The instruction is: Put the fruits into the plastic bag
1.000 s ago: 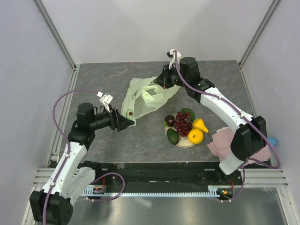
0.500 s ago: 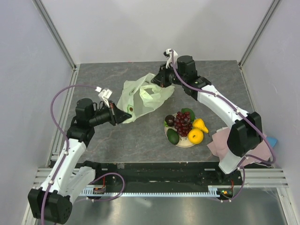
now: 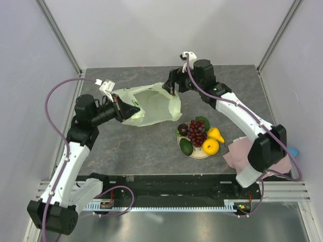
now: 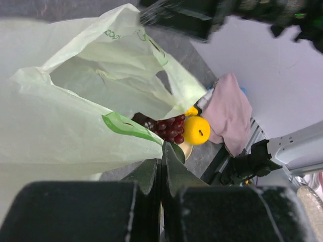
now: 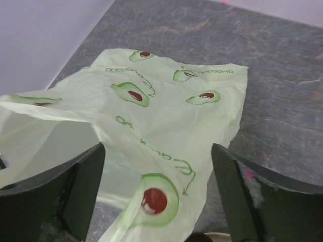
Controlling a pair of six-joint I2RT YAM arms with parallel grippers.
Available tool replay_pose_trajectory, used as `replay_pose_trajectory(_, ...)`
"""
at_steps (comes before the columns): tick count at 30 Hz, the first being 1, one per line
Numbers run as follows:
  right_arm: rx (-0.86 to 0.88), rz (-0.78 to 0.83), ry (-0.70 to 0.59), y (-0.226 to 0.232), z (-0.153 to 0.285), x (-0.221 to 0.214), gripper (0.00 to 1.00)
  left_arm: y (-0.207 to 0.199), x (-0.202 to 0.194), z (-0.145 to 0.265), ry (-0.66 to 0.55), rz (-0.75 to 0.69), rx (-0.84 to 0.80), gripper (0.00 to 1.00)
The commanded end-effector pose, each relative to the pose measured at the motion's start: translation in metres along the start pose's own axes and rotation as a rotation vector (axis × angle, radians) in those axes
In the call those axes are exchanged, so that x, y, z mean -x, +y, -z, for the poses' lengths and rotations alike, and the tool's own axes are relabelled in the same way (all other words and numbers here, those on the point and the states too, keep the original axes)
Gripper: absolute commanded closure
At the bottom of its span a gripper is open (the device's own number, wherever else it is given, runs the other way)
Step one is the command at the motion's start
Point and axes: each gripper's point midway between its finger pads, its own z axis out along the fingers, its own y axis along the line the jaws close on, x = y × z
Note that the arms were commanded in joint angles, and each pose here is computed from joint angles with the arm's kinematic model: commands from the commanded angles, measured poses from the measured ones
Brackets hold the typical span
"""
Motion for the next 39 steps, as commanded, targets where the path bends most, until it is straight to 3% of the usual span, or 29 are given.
replay_pose_trajectory(1, -0.068, 0.062, -0.213, 0.008, 0.062, 0.061, 0.02, -0.002, 0.018, -0.010, 0.018, 0.019, -0.017, 0.98)
replay_pose_trajectory(7, -0.038, 0.067, -0.240, 0.017, 0.100, 0.061, 0.02, 0.003, 0.031, -0.017, 0.030, -0.054, -0.020, 0.98)
replay_pose_trajectory(13, -0.135, -0.006, -0.229, 0.002, 0.137, 0.026, 0.02, 0.025, 0.024, -0.011, 0.000, -0.183, 0.077, 0.98)
replay_pose_trajectory(21, -0.555, -0.115, -0.014, -0.071, 0.188, -0.082, 0.06, 0.034, 0.010, -0.009, 0.022, -0.156, 0.104, 0.98)
replay_pose_trajectory(26, -0.587, -0.126, 0.042, -0.074, 0.207, -0.110, 0.14, 0.039, 0.004, -0.012, 0.043, -0.133, 0.110, 0.99)
replay_pose_trajectory(31, -0.575, -0.186, 0.251, -0.073, 0.200, -0.162, 0.25, 0.039, 0.004, -0.011, 0.042, -0.135, 0.113, 0.98)
replay_pose_trajectory(34, -0.594, -0.210, 0.360, -0.074, 0.206, -0.190, 0.23, 0.040, 0.005, -0.010, 0.039, -0.140, 0.123, 0.99)
replay_pose_trajectory(39, -0.622, -0.270, 0.428, -0.074, 0.215, -0.217, 0.21, 0.038, 0.004, -0.010, 0.041, -0.137, 0.117, 0.98)
